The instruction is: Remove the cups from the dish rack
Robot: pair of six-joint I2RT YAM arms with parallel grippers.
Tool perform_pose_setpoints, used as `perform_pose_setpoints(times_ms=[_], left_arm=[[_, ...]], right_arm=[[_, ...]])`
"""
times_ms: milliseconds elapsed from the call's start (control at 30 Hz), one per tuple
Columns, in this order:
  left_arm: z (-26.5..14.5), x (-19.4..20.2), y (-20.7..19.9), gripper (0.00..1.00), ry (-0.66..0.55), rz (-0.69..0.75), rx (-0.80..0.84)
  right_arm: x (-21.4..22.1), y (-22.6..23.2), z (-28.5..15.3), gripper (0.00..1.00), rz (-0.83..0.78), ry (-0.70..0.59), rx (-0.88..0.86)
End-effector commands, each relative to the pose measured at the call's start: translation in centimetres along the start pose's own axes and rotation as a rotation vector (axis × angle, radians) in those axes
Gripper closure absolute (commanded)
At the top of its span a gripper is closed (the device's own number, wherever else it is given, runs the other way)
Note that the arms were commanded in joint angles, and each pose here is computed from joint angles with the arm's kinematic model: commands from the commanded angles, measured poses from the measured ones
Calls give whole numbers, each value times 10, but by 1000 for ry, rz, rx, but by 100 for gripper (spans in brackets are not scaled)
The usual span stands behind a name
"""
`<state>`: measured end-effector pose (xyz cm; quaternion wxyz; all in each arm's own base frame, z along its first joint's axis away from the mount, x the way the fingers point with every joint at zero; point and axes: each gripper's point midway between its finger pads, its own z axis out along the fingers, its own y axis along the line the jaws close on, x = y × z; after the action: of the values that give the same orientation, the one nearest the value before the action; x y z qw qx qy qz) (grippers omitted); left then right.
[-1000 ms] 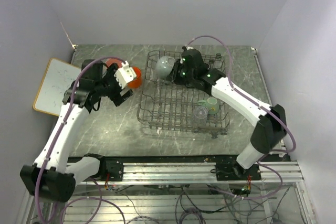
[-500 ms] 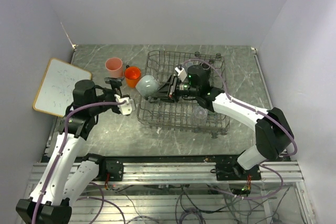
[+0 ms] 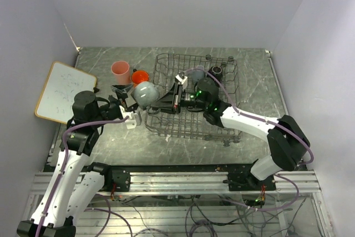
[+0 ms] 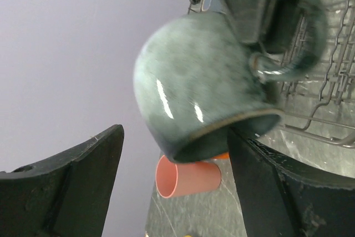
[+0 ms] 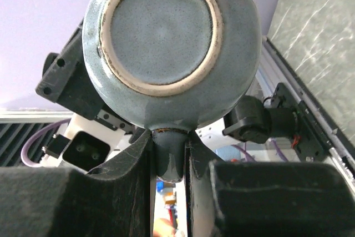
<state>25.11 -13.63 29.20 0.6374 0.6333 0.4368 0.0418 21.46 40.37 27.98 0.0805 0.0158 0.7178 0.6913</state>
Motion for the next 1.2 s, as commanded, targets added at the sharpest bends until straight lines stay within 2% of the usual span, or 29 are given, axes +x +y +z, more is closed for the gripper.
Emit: perform_pose_setpoints(times_ms=[0, 133, 233, 333, 400, 500, 533, 600, 633, 667, 700, 767, 833, 933, 1067, 1167], left_arm=[[-3, -28, 22, 16, -99, 31, -54], [-3, -29, 23, 25, -103, 31, -64], [-3, -34, 21, 36, -129, 18, -54], [-3, -38, 23, 53, -145, -2, -55], [-4, -39, 24, 70, -149, -9, -57], [-4, -39, 23, 89, -141, -13, -50], [-4, -37, 21, 93, -132, -16, -43], [-5, -30, 18, 93, -93, -42, -28], [-4, -24, 15, 93, -65, -65, -16], [-4, -16, 11, 93, -26, -92, 0], [-3, -4, 9, 93, 27, -120, 8], [0, 29, 6, 93, 178, -193, 17], [0, 73, 2, 93, 388, -265, 41], [-12, 130, -8, 93, 671, -363, 118], [-30, 179, -23, 93, 866, -485, 203], [-37, 205, -25, 93, 954, -536, 203]], right_arm=[[24, 74, -11, 100, -93, 25, -242], [38, 86, -15, 100, -63, 38, -300], [43, 92, -19, 100, -31, 37, -357], [49, 97, -17, 100, -15, 40, -386], [53, 98, -14, 100, -11, 52, -392], [54, 97, -10, 98, -4, 61, -388], [53, 93, -9, 90, -1, 60, -373], [49, 88, -8, 71, -5, 47, -337], [46, 83, -7, 58, -10, 38, -311], [41, 79, -7, 45, -26, 26, -284], [36, 72, -8, 37, -39, 14, -241], [20, 55, -13, 28, -63, -30, -146], [-2, 36, -26, 20, -109, -94, -36], [-32, 18, -53, 17, -168, -198, 123], [-62, 9, -87, 17, -249, -294, 303], [-81, 3, -112, 17, -299, -365, 419]])
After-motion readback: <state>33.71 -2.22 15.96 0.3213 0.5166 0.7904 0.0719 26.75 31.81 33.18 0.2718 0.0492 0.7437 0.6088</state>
